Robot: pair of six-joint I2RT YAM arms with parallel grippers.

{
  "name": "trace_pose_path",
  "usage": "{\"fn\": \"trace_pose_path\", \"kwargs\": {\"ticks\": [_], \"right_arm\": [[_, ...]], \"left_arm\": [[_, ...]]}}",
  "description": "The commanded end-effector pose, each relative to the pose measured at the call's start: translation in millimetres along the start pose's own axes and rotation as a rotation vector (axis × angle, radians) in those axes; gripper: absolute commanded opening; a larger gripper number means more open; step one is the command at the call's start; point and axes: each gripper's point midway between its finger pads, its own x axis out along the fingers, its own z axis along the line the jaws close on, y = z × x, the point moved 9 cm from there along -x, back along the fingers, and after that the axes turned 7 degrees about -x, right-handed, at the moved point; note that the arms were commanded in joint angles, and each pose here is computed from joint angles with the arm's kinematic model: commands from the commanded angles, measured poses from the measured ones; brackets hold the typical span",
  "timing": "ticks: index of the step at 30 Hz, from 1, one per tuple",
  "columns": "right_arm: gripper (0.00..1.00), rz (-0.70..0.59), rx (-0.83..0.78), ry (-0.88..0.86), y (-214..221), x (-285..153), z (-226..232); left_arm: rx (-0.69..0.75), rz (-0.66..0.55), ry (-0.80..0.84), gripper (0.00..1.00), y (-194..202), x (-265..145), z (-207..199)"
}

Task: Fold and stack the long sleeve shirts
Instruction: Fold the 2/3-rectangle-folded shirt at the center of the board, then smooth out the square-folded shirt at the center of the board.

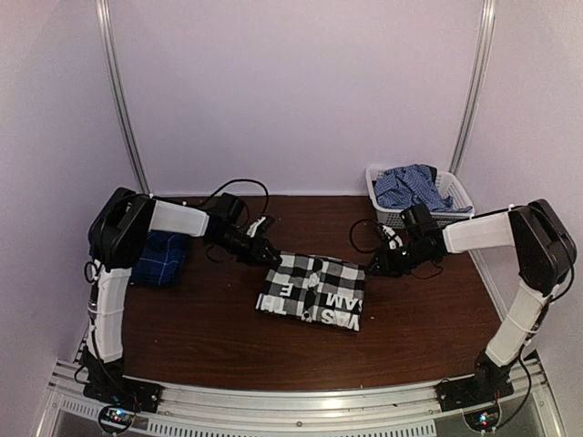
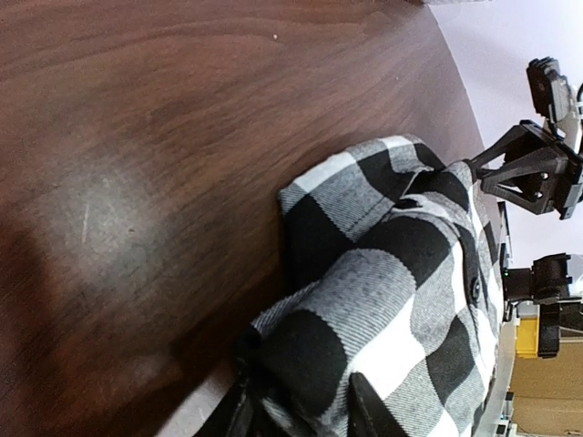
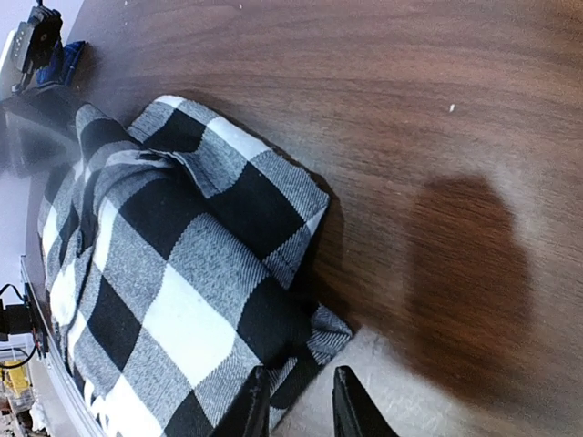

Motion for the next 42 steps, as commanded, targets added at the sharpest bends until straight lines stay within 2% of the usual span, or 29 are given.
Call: {"fn": "trace_pose_path", "kwargs": {"ticks": [1, 6, 11, 15, 19, 24, 29, 35, 42], "right_arm": [[0.28, -0.080, -0.031, 0.073, -1, -34, 10], [0.29, -0.168, -0.095, 0.019, -6, -57, 46], [0.29, -0.221, -0.138, -0.125, -5, -56, 86], [0.29, -0.216, -0.141, -0.267, 3, -39, 107], [0.29, -0.193, -0.123, -0.391, 14, -17, 115], [0.28, -0.150, -0.068, -0.451, 32, 10, 104], [0.27, -0.107, -0.008, -0.464, 55, 33, 85], [0.26, -0.075, 0.040, -0.470, 74, 47, 68], [0.26, -0.093, 0.038, -0.436, 77, 32, 63]], "left_arm": [[0.112, -0.120, -0.058, 0.36, -13, -35, -28], [0.151, -0.196, -0.012, 0.38, -5, -53, -49], [0.221, -0.261, 0.094, 0.40, 6, -56, -84], [0.235, -0.248, 0.198, 0.40, 21, -42, -106], [0.205, -0.209, 0.237, 0.40, 35, -15, -109], [0.159, -0.141, 0.267, 0.40, 47, 28, -105], [0.084, -0.115, 0.191, 0.39, 61, 54, -78], [0.040, -0.094, 0.149, 0.39, 84, 66, -47], [0.095, -0.102, 0.245, 0.39, 83, 61, -59]]}}
